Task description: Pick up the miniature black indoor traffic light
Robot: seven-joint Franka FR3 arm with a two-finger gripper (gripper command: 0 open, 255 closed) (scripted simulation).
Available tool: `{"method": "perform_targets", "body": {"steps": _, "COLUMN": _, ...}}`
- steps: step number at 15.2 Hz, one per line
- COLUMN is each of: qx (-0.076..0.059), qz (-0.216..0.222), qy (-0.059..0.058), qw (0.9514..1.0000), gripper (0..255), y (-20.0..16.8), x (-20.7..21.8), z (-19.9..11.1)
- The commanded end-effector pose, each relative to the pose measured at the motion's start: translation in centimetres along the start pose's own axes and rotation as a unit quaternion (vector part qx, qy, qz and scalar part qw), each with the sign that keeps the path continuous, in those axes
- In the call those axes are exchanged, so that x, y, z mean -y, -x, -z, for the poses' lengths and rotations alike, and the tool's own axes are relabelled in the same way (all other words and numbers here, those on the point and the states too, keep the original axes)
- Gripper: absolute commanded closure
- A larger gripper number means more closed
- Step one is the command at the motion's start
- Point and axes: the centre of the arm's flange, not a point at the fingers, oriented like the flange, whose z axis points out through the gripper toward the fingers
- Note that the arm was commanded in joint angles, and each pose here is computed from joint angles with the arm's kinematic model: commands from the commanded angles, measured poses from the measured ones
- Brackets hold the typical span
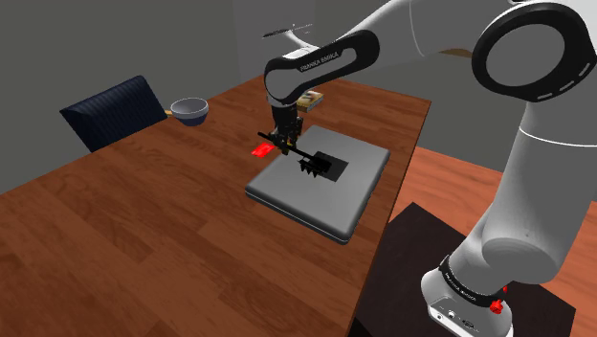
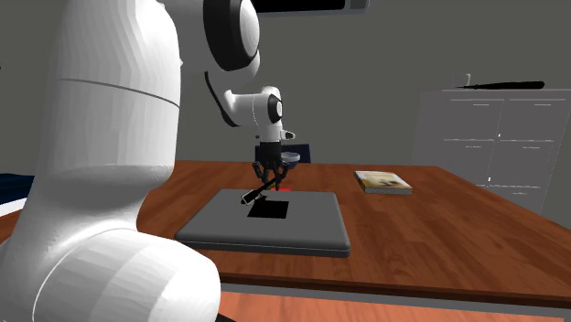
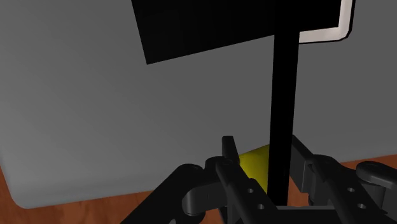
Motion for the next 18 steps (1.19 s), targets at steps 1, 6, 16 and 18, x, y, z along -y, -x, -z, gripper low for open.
{"method": "perform_targets", "body": {"steps": 1, "qx": 0.001, "qz": 0.001, "qy": 0.000, "qw": 1.0000, "gripper": 255, "y": -0.1, "x": 0.1, "z": -0.2}}
{"method": "perform_targets", "body": {"steps": 6, "qx": 0.001, "qz": 0.001, "qy": 0.000, "qw": 1.0000, "gripper": 255, "y": 0.2, "x": 0.0, "z": 2.5}}
{"method": "perform_targets", "body": {"steps": 16, "qx": 0.001, "qz": 0.001, "qy": 0.000, "qw": 1.0000, "gripper": 255, "y": 0.7, "x": -0.3, "z": 7.7}}
{"method": "perform_targets", "body": {"steps": 18, "qx": 0.001, "qz": 0.001, "qy": 0.000, "qw": 1.0000, "gripper": 255, "y": 0.8, "x": -0.3, "z": 7.8}}
